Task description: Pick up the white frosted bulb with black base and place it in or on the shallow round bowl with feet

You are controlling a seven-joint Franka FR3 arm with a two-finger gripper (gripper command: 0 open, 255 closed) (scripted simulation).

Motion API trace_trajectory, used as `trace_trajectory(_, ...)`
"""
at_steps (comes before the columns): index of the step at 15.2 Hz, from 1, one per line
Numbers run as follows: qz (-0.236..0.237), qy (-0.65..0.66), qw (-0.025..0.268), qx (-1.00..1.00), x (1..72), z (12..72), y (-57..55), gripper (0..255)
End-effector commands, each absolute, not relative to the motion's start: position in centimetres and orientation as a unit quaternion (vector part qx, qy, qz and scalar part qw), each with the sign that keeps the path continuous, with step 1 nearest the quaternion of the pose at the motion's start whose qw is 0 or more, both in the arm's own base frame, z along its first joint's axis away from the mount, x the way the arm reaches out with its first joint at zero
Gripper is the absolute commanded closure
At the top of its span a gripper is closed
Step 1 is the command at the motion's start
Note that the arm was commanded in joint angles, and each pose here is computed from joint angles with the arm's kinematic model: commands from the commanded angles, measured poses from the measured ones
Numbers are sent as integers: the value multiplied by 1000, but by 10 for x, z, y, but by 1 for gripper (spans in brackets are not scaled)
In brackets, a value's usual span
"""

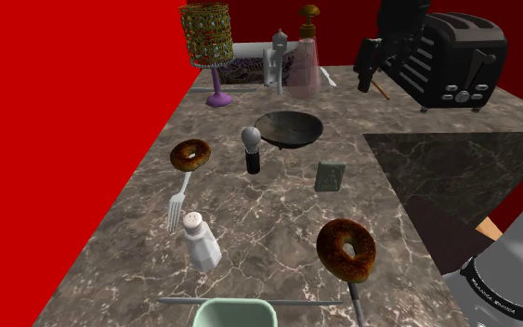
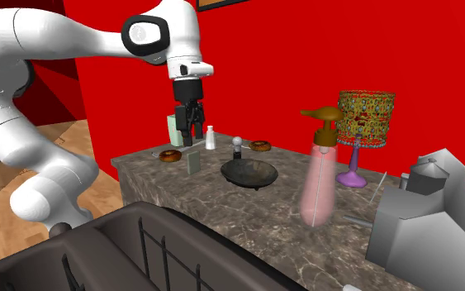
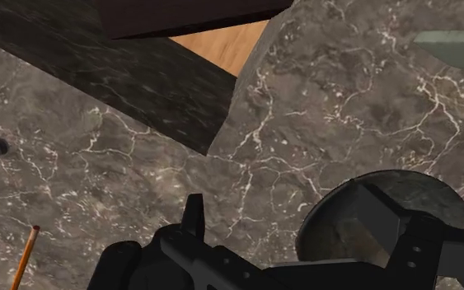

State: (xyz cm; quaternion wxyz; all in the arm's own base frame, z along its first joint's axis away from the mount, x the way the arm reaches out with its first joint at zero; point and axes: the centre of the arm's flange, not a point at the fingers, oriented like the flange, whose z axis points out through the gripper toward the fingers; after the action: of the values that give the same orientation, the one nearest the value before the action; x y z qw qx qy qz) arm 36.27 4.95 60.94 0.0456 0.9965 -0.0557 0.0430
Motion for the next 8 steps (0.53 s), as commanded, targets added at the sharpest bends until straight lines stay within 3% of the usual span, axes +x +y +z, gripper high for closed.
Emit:
trace_trajectory(1, 38, -47, 51, 997, 379, 605, 76, 0)
trace_trajectory(8, 21, -18, 73, 997, 423, 595, 165, 0)
